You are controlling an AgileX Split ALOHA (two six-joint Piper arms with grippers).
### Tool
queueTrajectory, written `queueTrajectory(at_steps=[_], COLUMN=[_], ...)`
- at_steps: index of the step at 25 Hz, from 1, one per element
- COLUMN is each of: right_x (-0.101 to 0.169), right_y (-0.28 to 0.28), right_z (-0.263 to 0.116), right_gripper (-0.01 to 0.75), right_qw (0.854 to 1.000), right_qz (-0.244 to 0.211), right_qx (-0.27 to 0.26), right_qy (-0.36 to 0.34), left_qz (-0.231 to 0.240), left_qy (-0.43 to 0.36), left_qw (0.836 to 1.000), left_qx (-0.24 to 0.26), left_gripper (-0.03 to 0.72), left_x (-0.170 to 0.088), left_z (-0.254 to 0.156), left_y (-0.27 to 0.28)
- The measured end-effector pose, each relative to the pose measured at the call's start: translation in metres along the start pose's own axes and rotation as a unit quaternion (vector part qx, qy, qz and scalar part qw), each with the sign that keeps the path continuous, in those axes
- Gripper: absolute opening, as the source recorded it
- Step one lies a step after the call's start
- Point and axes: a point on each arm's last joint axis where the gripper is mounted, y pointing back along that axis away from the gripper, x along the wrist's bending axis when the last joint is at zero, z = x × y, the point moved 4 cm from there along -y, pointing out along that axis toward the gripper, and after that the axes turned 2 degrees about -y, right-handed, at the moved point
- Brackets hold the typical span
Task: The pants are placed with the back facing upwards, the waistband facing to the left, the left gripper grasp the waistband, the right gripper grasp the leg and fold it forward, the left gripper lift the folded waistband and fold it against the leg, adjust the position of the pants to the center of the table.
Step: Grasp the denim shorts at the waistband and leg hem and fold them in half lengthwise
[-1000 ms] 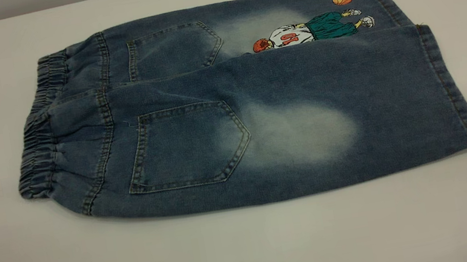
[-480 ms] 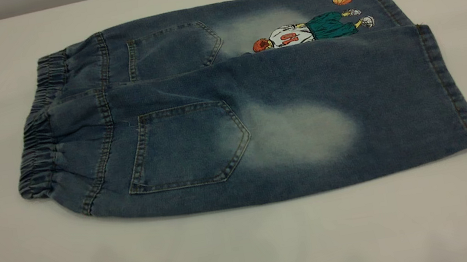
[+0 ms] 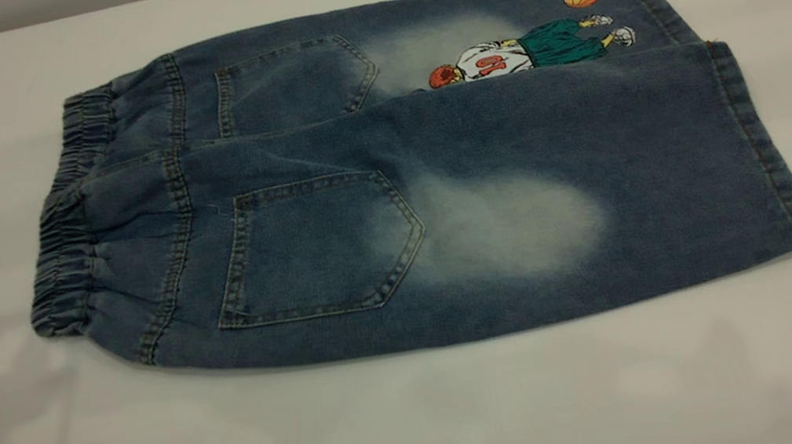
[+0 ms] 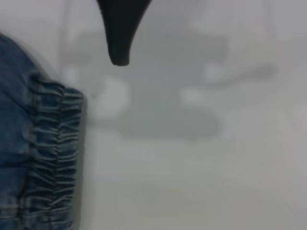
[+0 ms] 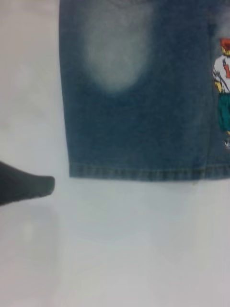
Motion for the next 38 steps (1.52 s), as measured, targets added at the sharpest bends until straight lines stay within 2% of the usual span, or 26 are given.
queueTrajectory(at_steps=[9, 14, 33, 36, 38], right_x=[0.006, 0.008, 0.01, 0.01, 0.01], right_y=[0.0, 0.001, 0.001, 0.001, 0.001], right_z=[0.008, 0.009, 0.009, 0.009, 0.009], right_gripper=[0.5, 0.5, 0.5, 0.5, 0.5], right_qw=[0.999, 0.999, 0.998, 0.998, 0.998], right_qz=[0.023, 0.03, 0.037, 0.037, 0.037], right_qx=[-0.027, -0.028, -0.028, -0.028, -0.028], right_qy=[0.021, 0.03, 0.031, 0.031, 0.032], left_qz=[0.006, -0.003, -0.01, -0.012, -0.014], left_qy=[-0.013, -0.04, -0.065, -0.065, -0.064], left_qw=[0.998, 0.997, 0.992, 0.993, 0.993], left_qx=[0.056, 0.068, 0.105, 0.1, 0.094], left_gripper=[0.557, 0.557, 0.557, 0.539, 0.485], left_x=[-0.003, -0.018, -0.031, -0.032, -0.032], left_z=[-0.014, -0.01, -0.04, -0.041, -0.04], left_y=[-0.061, -0.082, -0.134, -0.139, -0.141])
